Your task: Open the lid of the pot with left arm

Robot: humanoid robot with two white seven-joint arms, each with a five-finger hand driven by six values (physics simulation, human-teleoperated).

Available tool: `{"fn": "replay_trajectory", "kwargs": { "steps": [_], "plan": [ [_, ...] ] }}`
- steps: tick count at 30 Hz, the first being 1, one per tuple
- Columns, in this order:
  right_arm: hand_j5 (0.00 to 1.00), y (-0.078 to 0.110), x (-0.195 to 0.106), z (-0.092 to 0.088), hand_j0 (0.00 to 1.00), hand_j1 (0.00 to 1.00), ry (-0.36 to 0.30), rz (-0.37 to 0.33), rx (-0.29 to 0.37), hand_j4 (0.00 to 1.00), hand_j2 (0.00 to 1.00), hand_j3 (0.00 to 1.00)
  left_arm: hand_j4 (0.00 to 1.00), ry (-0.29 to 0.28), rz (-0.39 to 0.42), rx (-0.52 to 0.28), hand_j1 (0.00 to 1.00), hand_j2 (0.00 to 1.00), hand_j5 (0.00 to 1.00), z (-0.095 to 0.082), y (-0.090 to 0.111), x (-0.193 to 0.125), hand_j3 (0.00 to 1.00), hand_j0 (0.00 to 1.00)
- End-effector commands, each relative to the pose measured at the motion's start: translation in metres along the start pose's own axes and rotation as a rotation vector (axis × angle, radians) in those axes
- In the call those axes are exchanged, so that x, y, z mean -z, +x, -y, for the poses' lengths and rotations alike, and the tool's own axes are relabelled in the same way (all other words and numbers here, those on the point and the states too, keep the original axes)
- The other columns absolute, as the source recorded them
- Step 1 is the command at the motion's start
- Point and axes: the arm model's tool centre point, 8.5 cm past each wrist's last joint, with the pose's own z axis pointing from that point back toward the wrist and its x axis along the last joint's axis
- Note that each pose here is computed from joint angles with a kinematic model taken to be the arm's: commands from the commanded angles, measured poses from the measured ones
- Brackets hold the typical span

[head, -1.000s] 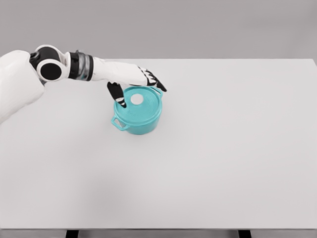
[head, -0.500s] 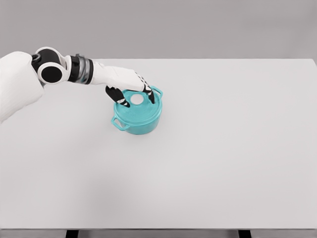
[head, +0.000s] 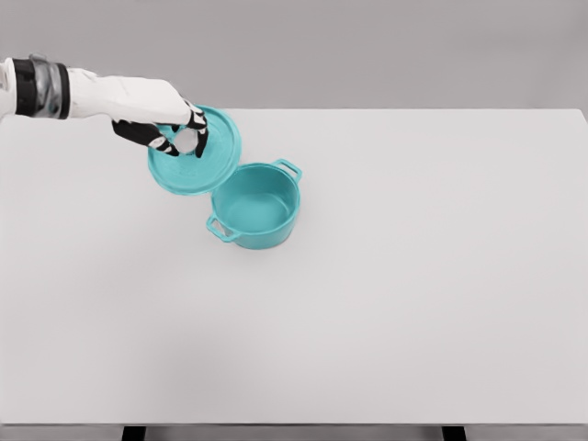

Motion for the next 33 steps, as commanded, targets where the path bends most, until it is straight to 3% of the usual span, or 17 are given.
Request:
{"fn": "replay_trajectory", "kwargs": {
  "steps": [1, 4, 5, 6, 7, 12, 18, 21, 24, 28, 29, 30, 31, 32, 33],
  "plan": [
    [1.00, 0.000, 0.000, 0.000, 1.00, 1.00, 0.000, 0.000, 0.000, 1.00, 1.00, 1.00, 0.30, -0.004, -0.113, -0.054, 0.30, 0.30, 0.30, 0.018, -0.025, -0.053, 0.30, 0.30],
    [1.00, 0.000, 0.000, 0.000, 1.00, 1.00, 0.000, 0.000, 0.000, 1.00, 1.00, 1.00, 0.31, -0.051, -0.192, -0.169, 0.31, 0.31, 0.31, 0.065, -0.051, -0.063, 0.31, 0.31],
    [1.00, 0.000, 0.000, 0.000, 1.00, 1.00, 0.000, 0.000, 0.000, 1.00, 1.00, 1.00, 0.59, -0.052, -0.207, -0.186, 0.59, 0.59, 0.59, 0.070, -0.056, -0.064, 0.59, 0.59],
    [1.00, 0.000, 0.000, 0.000, 1.00, 1.00, 0.000, 0.000, 0.000, 1.00, 1.00, 1.00, 0.92, -0.056, -0.230, -0.200, 0.92, 0.92, 0.92, 0.074, -0.062, -0.068, 0.92, 0.92],
    [1.00, 0.000, 0.000, 0.000, 1.00, 1.00, 0.000, 0.000, 0.000, 1.00, 1.00, 1.00, 1.00, -0.045, -0.233, -0.197, 1.00, 1.00, 1.00, 0.071, -0.063, -0.071, 1.00, 1.00],
    [1.00, 0.000, 0.000, 0.000, 1.00, 1.00, 0.000, 0.000, 0.000, 1.00, 1.00, 1.00, 1.00, -0.022, -0.170, -0.178, 1.00, 1.00, 1.00, 0.060, -0.048, -0.058, 1.00, 1.00],
    [1.00, 0.000, 0.000, 0.000, 1.00, 1.00, 0.000, 0.000, 0.000, 1.00, 1.00, 1.00, 1.00, -0.039, -0.159, -0.191, 1.00, 1.00, 1.00, 0.068, -0.047, -0.053, 1.00, 1.00],
    [1.00, 0.000, 0.000, 0.000, 1.00, 1.00, 0.000, 0.000, 0.000, 1.00, 1.00, 1.00, 1.00, -0.044, -0.122, -0.171, 1.00, 1.00, 1.00, 0.062, -0.041, -0.028, 1.00, 1.00],
    [1.00, 0.000, 0.000, 0.000, 1.00, 1.00, 0.000, 0.001, -0.001, 1.00, 1.00, 1.00, 1.00, -0.073, -0.166, -0.138, 1.00, 1.00, 1.00, 0.064, -0.048, -0.032, 1.00, 1.00],
    [1.00, 0.000, 0.000, 0.000, 1.00, 1.00, 0.000, 0.000, 0.000, 1.00, 1.00, 1.00, 1.00, -0.055, -0.182, -0.125, 1.00, 1.00, 1.00, 0.058, -0.050, -0.037, 1.00, 1.00],
    [1.00, 0.000, 0.000, 0.000, 1.00, 1.00, 0.000, 0.000, 0.000, 1.00, 1.00, 1.00, 1.00, -0.018, -0.188, -0.122, 1.00, 1.00, 1.00, 0.048, -0.051, -0.044, 1.00, 1.00],
    [1.00, 0.000, 0.000, 0.000, 1.00, 1.00, 0.000, 0.000, 0.000, 1.00, 1.00, 1.00, 1.00, 0.067, -0.191, -0.111, 1.00, 1.00, 1.00, 0.026, -0.051, -0.057, 1.00, 1.00],
    [1.00, 0.000, 0.000, 0.000, 1.00, 1.00, 0.000, 0.000, 0.000, 1.00, 1.00, 1.00, 1.00, 0.129, -0.122, -0.088, 1.00, 1.00, 1.00, 0.013, -0.030, -0.056, 1.00, 1.00],
    [1.00, 0.000, 0.000, 0.000, 1.00, 1.00, 0.000, 0.000, 0.000, 1.00, 1.00, 1.00, 1.00, 0.191, -0.084, -0.190, 1.00, 1.00, 1.00, 0.032, -0.029, -0.063, 1.00, 1.00],
    [1.00, 0.000, 0.000, 0.000, 1.00, 1.00, 0.000, 0.000, 0.000, 1.00, 1.00, 1.00, 1.00, 0.231, -0.078, -0.232, 1.00, 1.00, 1.00, 0.041, -0.029, -0.068, 1.00, 1.00]
  ]
}}
